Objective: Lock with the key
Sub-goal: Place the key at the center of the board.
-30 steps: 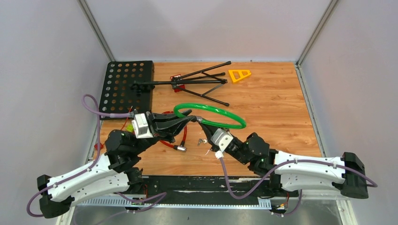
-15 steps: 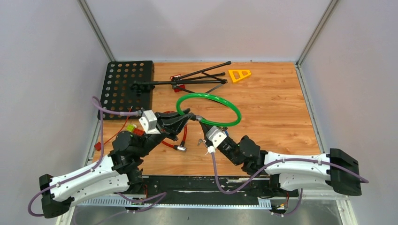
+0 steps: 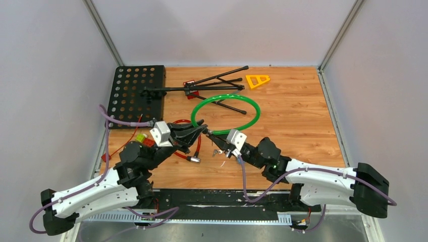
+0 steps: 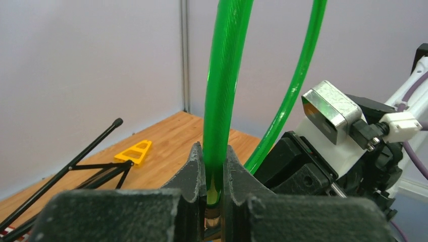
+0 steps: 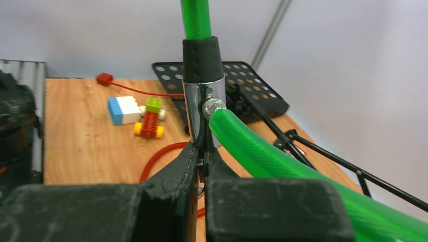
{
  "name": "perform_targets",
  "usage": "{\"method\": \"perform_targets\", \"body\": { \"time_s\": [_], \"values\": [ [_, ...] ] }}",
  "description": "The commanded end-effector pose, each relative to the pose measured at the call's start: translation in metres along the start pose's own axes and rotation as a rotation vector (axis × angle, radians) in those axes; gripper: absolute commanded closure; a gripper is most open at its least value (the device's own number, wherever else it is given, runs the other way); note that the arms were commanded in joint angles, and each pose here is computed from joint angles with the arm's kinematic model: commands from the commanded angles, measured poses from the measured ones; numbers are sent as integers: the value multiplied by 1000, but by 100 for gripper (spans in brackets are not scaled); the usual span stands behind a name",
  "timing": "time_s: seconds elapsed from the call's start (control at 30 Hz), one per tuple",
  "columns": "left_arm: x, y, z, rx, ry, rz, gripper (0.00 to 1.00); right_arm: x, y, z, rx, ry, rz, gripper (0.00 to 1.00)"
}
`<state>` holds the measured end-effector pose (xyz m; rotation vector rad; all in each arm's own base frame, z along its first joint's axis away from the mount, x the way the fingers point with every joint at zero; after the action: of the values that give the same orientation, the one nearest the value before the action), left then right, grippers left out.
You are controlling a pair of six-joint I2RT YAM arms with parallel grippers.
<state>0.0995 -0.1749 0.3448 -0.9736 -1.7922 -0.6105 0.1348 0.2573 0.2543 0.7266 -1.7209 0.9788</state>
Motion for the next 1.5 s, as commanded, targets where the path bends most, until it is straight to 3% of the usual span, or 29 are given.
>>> {"method": "perform_targets", "body": {
  "time_s": [0.0,0.17,0.43,0.53,0.67,0.8,0.93,1.1,1.17,1.27,1.33,1.47],
  "values": [
    [142,-6,21,-137,-614,-5,100,-46,19,22,213,327,-104,100],
    [141,-6,23,-139,-616,-19,100,-3,20,27,367,221,-133,100],
    [139,-3,24,-113,-605,-28,100,27,22,47,528,203,-143,100],
    [141,-3,25,-111,-604,-27,100,15,18,54,457,265,-128,100],
    [138,0,25,-80,-577,-41,100,1,2,55,162,298,-131,100],
    [127,8,20,34,-446,-19,100,-13,-13,50,-111,413,-187,100],
    [104,15,14,133,-282,-18,100,-30,-15,36,-118,560,-325,100],
    [81,21,12,227,-190,-13,100,-66,-5,15,-75,750,-503,100],
    [74,22,12,256,-143,0,100,-81,-2,10,-84,840,-532,87],
    [63,25,13,312,-78,5,100,-94,-6,11,-201,937,-504,42],
    [53,30,15,382,-32,13,100,-94,-10,16,-262,948,-485,36],
    [21,36,11,498,131,18,100,-84,-19,29,-339,877,-509,34]
  ]
}}
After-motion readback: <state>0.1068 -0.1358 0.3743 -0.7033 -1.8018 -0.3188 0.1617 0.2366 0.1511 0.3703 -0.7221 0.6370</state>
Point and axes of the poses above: each gripper's point midway between its finger pads, its own z axis back along the fingers, its own y axis along the line the jaws close on, x = y × z, the point moved 10 cm from there along z, back along the fingers, and after that the axes turned 2 degrees about -z, right-handed, at the moved point
